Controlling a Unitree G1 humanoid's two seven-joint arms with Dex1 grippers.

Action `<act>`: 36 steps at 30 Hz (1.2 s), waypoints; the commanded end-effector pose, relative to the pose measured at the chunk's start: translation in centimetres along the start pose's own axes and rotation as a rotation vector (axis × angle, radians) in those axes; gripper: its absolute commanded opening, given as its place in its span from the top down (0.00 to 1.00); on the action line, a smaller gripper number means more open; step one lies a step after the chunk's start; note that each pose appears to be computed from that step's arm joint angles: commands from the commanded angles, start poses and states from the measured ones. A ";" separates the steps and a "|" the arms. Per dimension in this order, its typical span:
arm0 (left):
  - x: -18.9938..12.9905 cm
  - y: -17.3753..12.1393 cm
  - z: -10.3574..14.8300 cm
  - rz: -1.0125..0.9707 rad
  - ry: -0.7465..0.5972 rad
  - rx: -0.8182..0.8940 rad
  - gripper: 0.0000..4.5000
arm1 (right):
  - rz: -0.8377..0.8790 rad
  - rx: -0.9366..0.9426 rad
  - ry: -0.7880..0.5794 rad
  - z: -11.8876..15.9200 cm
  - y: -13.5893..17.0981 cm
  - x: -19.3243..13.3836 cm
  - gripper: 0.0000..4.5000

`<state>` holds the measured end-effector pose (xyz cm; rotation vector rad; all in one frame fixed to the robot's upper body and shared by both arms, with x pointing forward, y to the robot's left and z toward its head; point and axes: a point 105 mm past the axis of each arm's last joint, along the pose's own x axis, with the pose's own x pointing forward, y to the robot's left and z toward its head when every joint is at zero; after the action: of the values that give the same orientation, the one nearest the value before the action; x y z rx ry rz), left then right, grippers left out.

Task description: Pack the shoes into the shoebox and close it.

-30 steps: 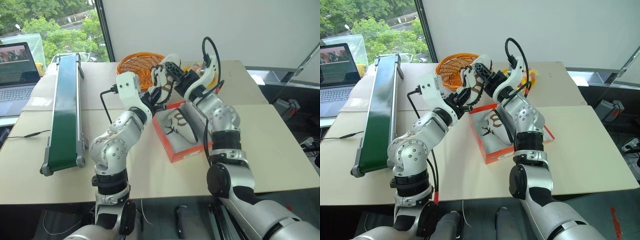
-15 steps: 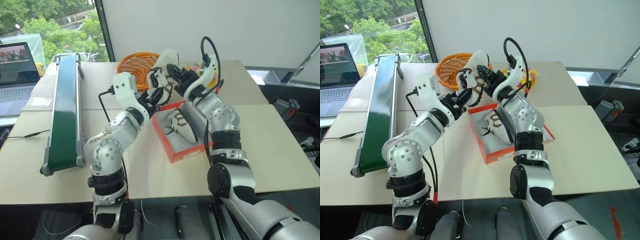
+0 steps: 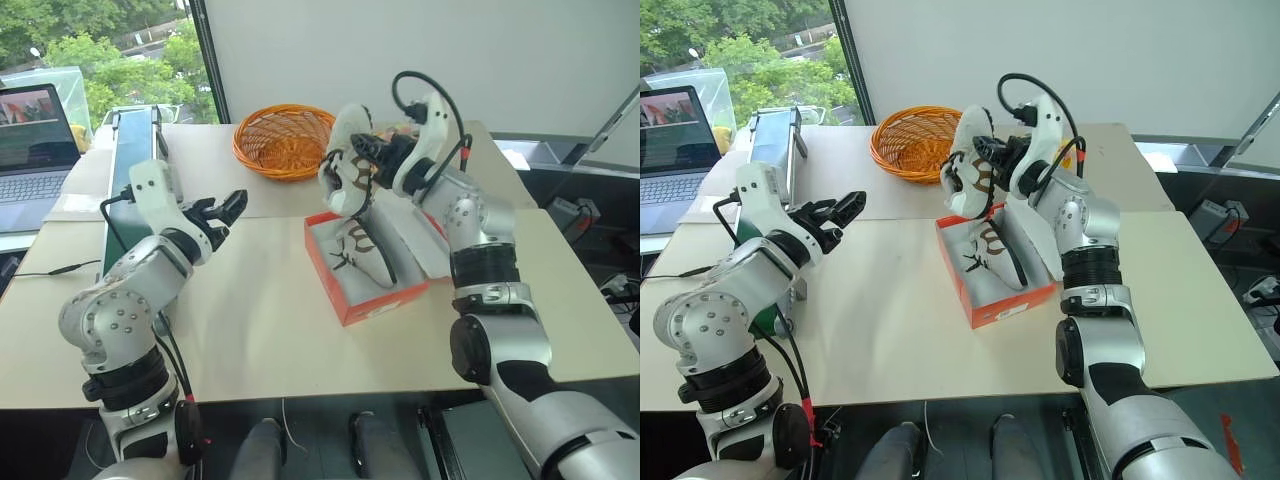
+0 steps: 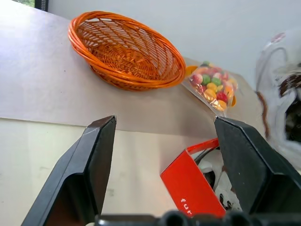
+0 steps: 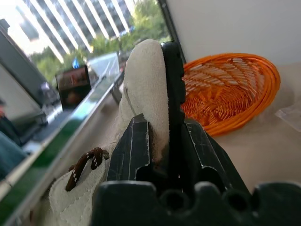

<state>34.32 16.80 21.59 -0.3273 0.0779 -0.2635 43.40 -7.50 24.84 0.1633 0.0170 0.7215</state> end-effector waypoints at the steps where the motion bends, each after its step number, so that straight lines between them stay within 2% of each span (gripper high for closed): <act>1: 0.1 -1.1 0.7 -0.032 -0.044 0.040 0.21 | 0.076 -0.080 0.046 -0.6 1.3 -0.5 0.92; 9: 0.1 -1.2 1.0 -0.026 -0.061 0.054 0.21 | 0.130 -0.017 0.071 -3.1 2.2 -1.5 0.92; 19: -0.1 -1.3 1.3 -0.016 -0.070 0.069 0.21 | 0.136 -0.012 0.127 -5.2 1.2 -3.0 0.92; 31: -0.2 -2.0 1.0 -0.027 -0.064 0.064 0.21 | 0.126 -0.112 0.220 -8.9 -0.6 -2.9 0.92; 36: -0.1 -2.2 1.4 -0.025 -0.076 0.067 0.21 | 0.124 -0.214 0.282 -10.9 -1.0 -2.3 0.92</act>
<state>34.31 15.73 21.85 -0.2866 0.0562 -0.2550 41.01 -8.69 12.24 -0.0798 0.2733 0.8458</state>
